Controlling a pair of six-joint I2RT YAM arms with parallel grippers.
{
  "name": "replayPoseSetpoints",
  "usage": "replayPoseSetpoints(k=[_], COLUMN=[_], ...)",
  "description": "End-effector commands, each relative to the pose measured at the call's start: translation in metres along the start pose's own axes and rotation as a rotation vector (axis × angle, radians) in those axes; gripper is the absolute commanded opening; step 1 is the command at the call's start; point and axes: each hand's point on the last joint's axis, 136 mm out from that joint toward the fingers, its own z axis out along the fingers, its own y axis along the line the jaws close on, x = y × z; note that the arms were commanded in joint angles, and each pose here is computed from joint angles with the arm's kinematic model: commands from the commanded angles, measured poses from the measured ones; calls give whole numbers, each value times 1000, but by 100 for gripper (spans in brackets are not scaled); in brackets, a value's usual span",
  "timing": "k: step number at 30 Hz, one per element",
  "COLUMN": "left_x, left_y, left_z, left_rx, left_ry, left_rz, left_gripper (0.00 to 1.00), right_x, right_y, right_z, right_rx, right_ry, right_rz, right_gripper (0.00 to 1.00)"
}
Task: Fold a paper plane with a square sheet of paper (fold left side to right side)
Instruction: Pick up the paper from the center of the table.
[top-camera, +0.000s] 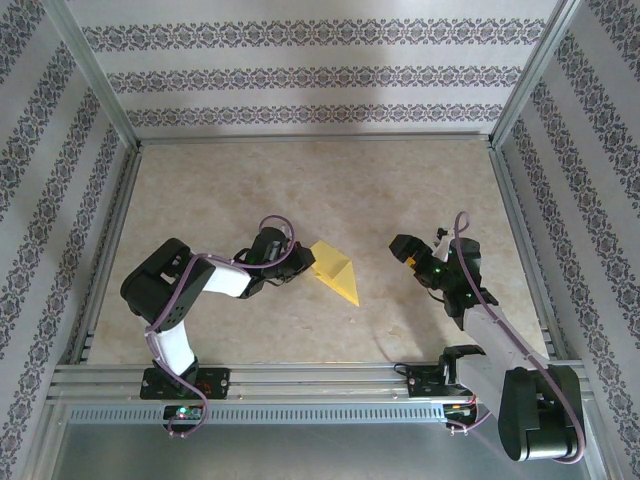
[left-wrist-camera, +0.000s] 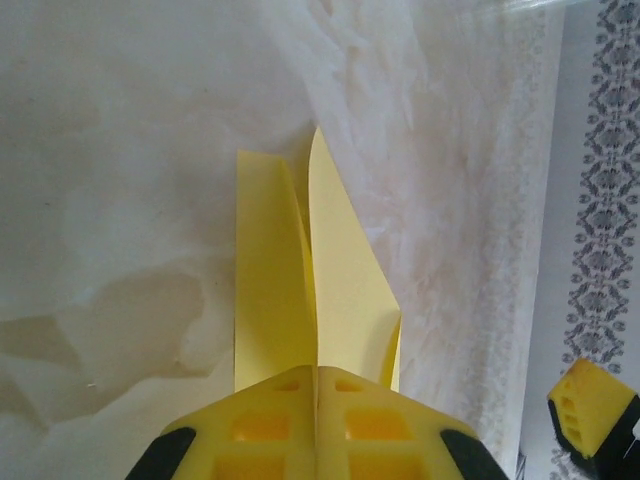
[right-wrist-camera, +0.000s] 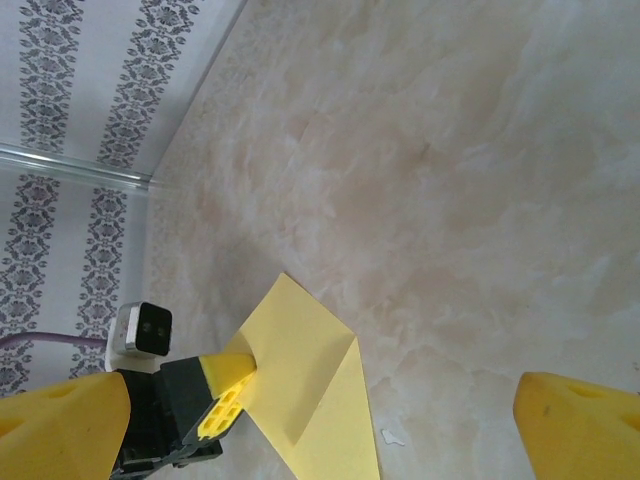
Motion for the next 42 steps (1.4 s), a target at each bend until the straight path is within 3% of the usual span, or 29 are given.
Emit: replayPoseSetpoints(k=[1, 16, 24, 33, 39, 42], left_x=[-8, -6, 16, 26, 17, 13], left_y=[-28, -108, -142, -156, -142, -135], left_z=[-9, -90, -133, -150, -141, -138], left_rx=[91, 346, 481, 585, 516, 488], left_ry=[-11, 93, 152, 196, 169, 161], left_rz=[77, 458, 643, 662, 632, 616], left_gripper=[0, 0, 0, 0, 0, 0], right_x=[0, -7, 24, 80, 92, 94], right_y=[6, 54, 94, 141, 158, 161], right_z=[0, -5, 2, 17, 17, 15], right_rx=[-30, -194, -360, -512, -572, -582], right_ry=[14, 58, 269, 466, 528, 549], right_rz=[-27, -127, -256, -433, -458, -452], right_gripper=[98, 98, 98, 98, 87, 75])
